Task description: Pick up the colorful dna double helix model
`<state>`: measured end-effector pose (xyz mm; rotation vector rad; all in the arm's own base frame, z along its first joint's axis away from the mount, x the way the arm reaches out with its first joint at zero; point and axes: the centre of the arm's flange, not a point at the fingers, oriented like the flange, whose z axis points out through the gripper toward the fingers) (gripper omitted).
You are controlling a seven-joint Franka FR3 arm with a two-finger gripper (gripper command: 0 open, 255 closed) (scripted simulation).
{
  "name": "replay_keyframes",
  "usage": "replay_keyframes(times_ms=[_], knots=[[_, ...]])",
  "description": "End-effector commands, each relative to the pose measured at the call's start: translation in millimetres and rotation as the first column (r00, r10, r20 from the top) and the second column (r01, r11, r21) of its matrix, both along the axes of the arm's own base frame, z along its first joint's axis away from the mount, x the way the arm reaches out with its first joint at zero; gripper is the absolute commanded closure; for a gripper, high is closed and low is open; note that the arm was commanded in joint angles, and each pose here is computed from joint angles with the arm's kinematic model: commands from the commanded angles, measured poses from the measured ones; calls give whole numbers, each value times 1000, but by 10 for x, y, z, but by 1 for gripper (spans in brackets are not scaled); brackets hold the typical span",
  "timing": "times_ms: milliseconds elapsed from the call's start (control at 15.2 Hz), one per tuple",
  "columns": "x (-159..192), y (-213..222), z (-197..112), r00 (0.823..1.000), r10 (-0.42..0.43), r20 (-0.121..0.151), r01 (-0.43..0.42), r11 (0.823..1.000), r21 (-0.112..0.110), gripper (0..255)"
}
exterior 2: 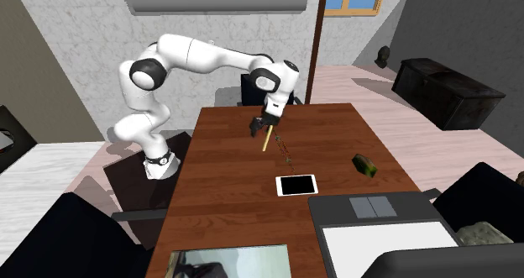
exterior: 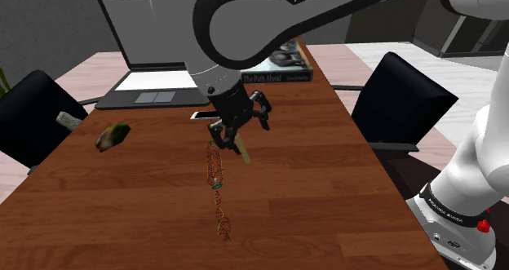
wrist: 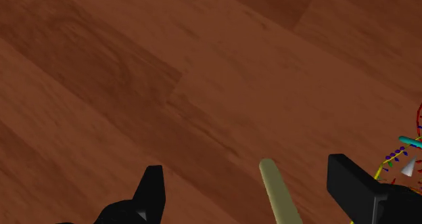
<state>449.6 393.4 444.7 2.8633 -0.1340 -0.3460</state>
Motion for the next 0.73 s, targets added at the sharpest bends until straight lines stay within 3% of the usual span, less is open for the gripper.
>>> replay_keyframes(times_ms=[0,462,660], knots=[[88,248,-97,1000,-3,-8,3,1000,-10,0],[385,1079,-429,999,-5,-33,4,999,-41,0],[385,1079,-587,999,-5,-33,4,999,-41,0]])
